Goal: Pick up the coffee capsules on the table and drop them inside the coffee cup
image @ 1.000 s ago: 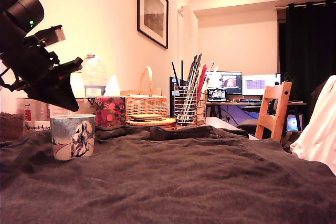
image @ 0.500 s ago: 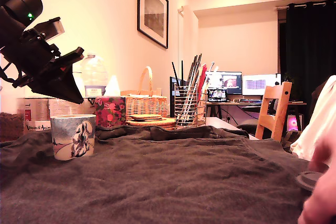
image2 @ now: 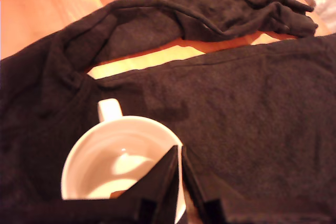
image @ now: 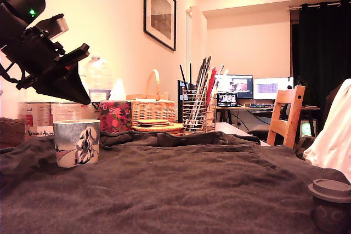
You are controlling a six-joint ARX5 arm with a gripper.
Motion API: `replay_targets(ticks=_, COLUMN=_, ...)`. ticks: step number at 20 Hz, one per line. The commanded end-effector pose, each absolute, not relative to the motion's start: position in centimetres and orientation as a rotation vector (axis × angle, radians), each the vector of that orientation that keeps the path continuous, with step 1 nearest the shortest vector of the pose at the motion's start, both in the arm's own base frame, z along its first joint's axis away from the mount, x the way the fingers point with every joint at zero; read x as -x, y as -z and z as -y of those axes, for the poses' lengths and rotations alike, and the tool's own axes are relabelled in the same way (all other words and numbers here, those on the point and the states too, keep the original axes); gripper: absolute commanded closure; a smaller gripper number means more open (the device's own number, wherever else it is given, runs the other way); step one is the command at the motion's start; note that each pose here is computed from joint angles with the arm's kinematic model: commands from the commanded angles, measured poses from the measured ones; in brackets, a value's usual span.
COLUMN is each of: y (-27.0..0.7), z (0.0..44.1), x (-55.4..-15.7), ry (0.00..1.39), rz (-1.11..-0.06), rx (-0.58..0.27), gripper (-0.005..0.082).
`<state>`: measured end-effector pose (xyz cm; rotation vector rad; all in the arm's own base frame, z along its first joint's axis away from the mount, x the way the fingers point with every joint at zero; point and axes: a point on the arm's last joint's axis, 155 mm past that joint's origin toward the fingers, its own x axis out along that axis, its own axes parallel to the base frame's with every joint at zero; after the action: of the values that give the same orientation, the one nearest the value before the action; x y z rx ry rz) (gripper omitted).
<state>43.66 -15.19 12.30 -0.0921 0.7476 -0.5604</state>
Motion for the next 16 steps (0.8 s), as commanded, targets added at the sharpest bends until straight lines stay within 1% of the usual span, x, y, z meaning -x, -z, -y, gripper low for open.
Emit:
replay_targets(ticks=1, y=-13.3, z=15.6, x=-43.7, ry=0.575, rz=-0.713, rx=0.061, gripper=0.0793)
replay_targets(ticks=5, y=-13.8, z=16.4, x=-43.9, ry=0.593, rz=-0.68, rx=0.04, gripper=0.0793)
replay_targets(ticks=8, y=-14.1, z=17.9, x=-43.6, ry=0.625, rz=-0.669, rx=0.029, gripper=0.0793)
replay_targets(ticks=11, y=-14.2, z=20.0, x=-42.8, ry=0.672, rz=-0.664, rx=0.013, gripper=0.0793)
replay_targets(ticks=14, y=-14.2, z=22.1, x=-41.3, ry=0.723, rz=-0.68, rx=-0.006, gripper=0.0793)
replay_targets(ticks=16, y=-14.7, z=23.2, x=-40.5, ry=0.752, rz=-0.672, rx=-0.018, gripper=0.0793)
